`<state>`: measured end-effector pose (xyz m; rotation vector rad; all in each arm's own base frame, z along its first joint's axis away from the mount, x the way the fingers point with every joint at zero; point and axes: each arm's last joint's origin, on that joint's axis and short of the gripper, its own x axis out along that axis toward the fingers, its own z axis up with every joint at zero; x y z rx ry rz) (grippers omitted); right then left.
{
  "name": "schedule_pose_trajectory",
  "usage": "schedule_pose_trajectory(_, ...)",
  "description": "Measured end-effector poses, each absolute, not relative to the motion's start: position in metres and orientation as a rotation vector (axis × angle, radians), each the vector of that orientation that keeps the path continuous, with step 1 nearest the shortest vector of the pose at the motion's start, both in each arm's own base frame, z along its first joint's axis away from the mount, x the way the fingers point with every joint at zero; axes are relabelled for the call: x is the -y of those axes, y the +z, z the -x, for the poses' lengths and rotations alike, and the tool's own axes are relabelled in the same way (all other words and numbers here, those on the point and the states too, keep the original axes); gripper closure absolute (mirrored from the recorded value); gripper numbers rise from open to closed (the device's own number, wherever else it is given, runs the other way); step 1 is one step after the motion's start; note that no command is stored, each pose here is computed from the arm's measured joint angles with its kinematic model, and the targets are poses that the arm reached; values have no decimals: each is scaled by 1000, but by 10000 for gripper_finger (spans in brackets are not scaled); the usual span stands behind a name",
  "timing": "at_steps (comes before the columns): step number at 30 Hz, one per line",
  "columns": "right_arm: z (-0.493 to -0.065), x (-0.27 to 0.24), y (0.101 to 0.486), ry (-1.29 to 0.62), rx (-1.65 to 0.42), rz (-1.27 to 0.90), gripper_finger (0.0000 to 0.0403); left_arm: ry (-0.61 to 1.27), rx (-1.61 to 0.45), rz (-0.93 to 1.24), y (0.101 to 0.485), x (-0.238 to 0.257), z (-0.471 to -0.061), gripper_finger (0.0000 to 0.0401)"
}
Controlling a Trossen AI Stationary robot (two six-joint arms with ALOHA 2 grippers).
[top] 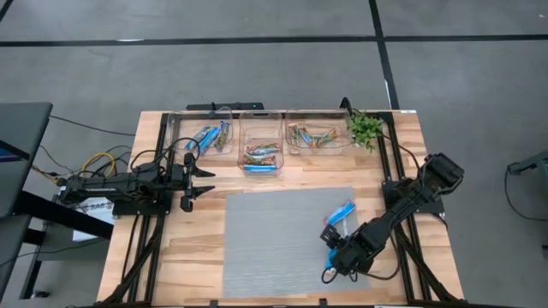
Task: Pick and place Granola Bars by type
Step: Put the yellow granola bar into the right transparent bin
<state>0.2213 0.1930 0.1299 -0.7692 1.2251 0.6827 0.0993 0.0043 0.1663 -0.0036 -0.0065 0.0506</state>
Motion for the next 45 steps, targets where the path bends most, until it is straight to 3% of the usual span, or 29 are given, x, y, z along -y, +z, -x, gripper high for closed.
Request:
schedule_pose_trajectory(10, -222, -194, 132, 687, -1200, 754, 317, 50, 7, 4, 166, -4, -99, 216)
schedule_pose_trajectory(14, -223, -191, 136, 666, -1189, 748, 350, 50, 7, 4, 166, -4, -99, 216)
schedule_pose_trajectory(18, -225, -184, 152, 636, -1145, 697, 353, 51, 7, 4, 166, -4, -99, 216)
schedule_pose_trajectory(27, -253, -153, 219, 443, -851, 352, 349, 50, 7, 4, 166, -4, -99, 216)
schedule_pose_trajectory(36, -290, -82, 263, 165, -534, 71, 349, 51, 7, 4, 166, -4, -99, 216)
schedule_pose_trajectory(45, -311, 2, 279, -108, -344, -17, 349, 51, 7, 4, 166, -4, -99, 216)
